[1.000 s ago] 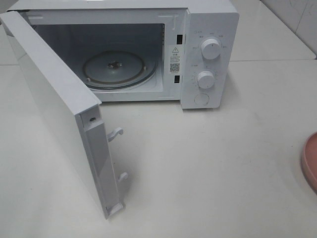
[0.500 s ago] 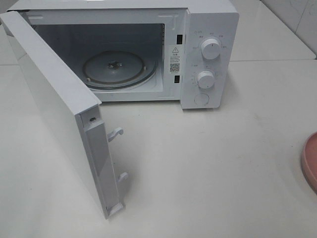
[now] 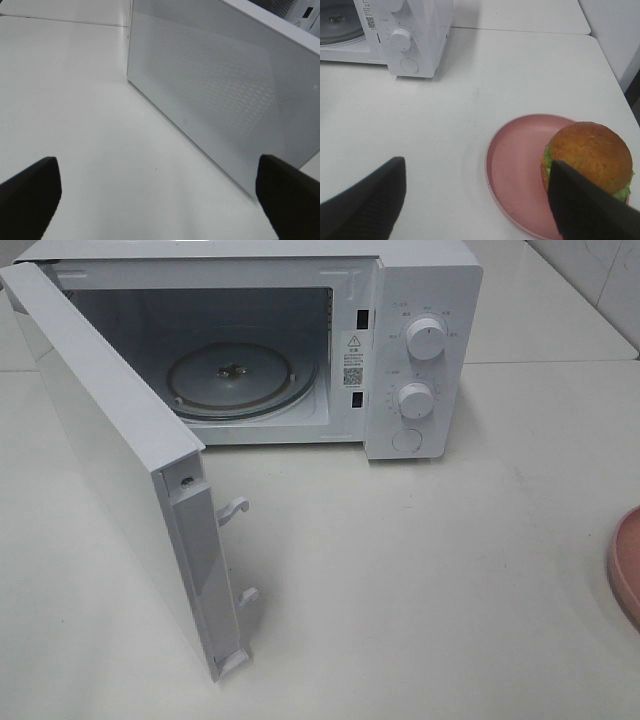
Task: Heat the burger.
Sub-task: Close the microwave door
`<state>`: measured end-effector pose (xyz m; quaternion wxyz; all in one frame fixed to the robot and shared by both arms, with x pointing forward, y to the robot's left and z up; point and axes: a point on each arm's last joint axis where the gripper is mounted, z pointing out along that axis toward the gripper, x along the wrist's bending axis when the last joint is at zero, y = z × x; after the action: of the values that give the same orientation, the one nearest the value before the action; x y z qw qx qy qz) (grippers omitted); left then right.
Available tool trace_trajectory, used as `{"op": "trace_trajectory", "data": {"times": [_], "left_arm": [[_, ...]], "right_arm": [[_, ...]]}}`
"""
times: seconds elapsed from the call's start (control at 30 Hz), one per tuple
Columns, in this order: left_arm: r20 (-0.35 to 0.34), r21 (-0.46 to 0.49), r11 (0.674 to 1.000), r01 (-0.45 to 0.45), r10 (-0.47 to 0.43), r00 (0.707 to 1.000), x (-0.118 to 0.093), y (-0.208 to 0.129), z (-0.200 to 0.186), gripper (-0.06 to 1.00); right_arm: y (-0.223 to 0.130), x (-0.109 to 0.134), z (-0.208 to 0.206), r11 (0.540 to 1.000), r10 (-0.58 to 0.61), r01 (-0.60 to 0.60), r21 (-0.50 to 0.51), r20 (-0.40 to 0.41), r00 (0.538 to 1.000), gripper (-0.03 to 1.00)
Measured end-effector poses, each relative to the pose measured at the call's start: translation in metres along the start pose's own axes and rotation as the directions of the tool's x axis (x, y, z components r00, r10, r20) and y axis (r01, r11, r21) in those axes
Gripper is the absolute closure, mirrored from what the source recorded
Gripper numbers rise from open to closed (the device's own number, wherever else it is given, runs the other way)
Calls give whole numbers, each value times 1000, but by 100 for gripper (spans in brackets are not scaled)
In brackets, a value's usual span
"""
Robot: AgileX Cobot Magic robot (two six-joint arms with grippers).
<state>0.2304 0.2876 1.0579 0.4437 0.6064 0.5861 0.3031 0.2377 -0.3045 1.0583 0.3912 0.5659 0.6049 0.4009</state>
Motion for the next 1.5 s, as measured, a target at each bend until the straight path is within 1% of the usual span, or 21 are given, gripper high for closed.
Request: {"op": "trace_trajectory", "data": {"times": [0.1,0.37,0.53,0.67,0.7,0.73,0.77,0.8,0.83,0.87,0.9,0.93,0.97,1.0,1.1,1.27,1.3,1.37,1.4,1.43,1.5], "left_arm": [[23,-53,998,16,-14,1000,-2,9,0,-3],[15,-110,993,29,-28,999,-1,27,11,-3],[3,-120,992,33,-33,999,1,36,20,-3],[-5,-114,993,40,-41,999,2,44,30,2],[-9,-106,993,45,-46,999,3,48,36,11],[-15,-91,995,49,-51,999,4,51,43,25],[-15,-91,995,49,-51,999,4,51,43,25],[-18,-81,995,52,-54,998,5,53,47,35],[-24,-57,997,58,-59,998,6,55,55,55],[-24,-57,997,58,-59,998,6,55,55,55],[-27,-42,997,60,-62,998,7,56,58,68],[-27,-42,997,60,-62,998,7,56,58,68],[-33,-19,998,65,-66,997,8,58,65,86],[-40,-19,998,66,-67,997,9,61,71,93],[-47,-25,998,62,-63,997,10,63,74,94],[-87,-142,989,35,-48,995,19,68,103,94],[-87,-142,989,35,-48,995,19,68,103,94],[-100,-207,978,31,-53,994,24,65,116,94],[-100,-207,978,31,-53,994,24,65,116,94],[-110,-256,966,27,-56,992,27,61,125,94],[-116,-276,961,24,-58,992,29,59,129,94]], "right_arm": [[0,0,0,1000,0,0,0,0,1000,21],[0,0,0,1000,0,0,0,0,1000,21],[0,0,0,1000,0,0,0,0,1000,21],[0,0,0,1000,0,0,0,0,1000,21],[0,0,0,1000,0,0,0,0,1000,21],[0,0,0,1000,0,0,0,0,1000,21],[0,0,0,1000,0,0,0,0,1000,21],[0,0,0,1000,0,0,0,0,1000,21],[0,0,0,1000,0,0,0,0,1000,21],[0,0,0,1000,0,0,0,0,1000,21],[0,0,0,1000,0,0,0,0,1000,21],[0,0,0,1000,0,0,0,0,1000,21],[0,0,0,1000,0,0,0,0,1000,21],[0,0,0,1000,0,0,0,0,1000,21],[0,0,0,1000,0,0,0,0,1000,21],[0,0,0,1000,0,0,1,0,1000,21],[0,0,0,1000,0,0,1,0,1000,21],[0,0,0,1000,0,0,1,0,1000,21],[0,0,0,1000,0,0,1,0,1000,21],[0,0,0,1000,0,0,1,0,1000,21],[0,0,0,1000,0,0,1,0,1000,21]]}}
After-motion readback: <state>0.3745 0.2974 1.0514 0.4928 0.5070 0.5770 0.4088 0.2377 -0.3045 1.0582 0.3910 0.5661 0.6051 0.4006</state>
